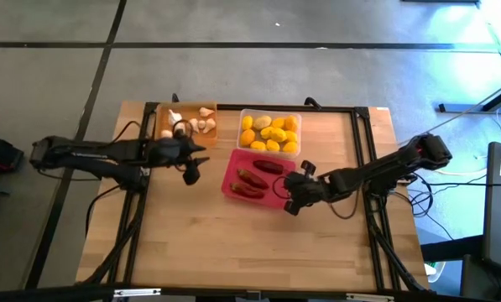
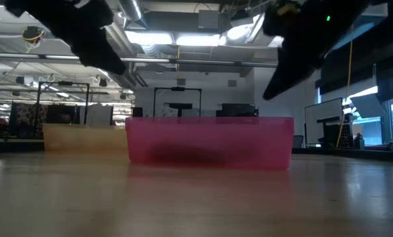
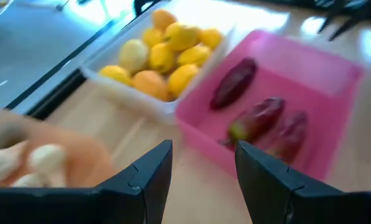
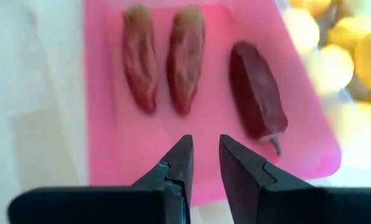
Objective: Sort produce into baskets
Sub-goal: Return to Home Position
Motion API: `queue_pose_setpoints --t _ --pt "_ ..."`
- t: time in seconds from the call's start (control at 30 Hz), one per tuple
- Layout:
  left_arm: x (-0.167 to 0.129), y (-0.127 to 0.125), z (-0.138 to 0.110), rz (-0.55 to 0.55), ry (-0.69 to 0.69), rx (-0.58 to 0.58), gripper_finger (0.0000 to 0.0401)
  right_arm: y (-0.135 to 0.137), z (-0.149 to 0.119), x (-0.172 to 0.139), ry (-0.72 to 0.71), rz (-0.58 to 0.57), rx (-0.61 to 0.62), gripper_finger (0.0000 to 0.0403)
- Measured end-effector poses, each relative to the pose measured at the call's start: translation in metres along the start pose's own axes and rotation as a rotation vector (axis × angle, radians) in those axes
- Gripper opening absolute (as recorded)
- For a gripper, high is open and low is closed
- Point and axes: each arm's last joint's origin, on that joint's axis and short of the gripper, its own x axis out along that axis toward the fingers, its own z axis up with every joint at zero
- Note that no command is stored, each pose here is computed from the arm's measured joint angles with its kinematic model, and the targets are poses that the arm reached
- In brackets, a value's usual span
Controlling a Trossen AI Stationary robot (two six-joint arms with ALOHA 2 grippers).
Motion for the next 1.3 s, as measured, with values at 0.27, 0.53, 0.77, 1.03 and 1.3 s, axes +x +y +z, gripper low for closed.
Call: queue_pose_setpoints --t 0.27,0.53,0.77,1.03,1.3 --pt "0.004 -0.012 -0.032 -0.110 -0.086 -0.049 0.0170 -0.009 0.012 -0.032 -0.062 0.148 -0.075 0.0051" --pt "0.003 -0.021 -0.040 -0.169 -0.113 0.001 0.0170 -0.026 0.001 -0.048 -0.152 0.295 -0.135 0.0011" --pt "0.003 -0.024 -0.044 -0.184 -0.112 0.023 0.0170 -0.065 -0.031 -0.037 -0.274 0.541 -0.017 0.0005" --pt "0.004 -0.023 -0.046 -0.184 -0.083 -0.103 0.0170 -0.095 -0.053 -0.033 -0.449 0.549 0.066 0.0009" --pt "0.003 -0.024 -0.042 -0.195 -0.119 -0.104 0.0170 -0.096 -0.055 -0.032 -0.451 0.477 0.083 0.0010"
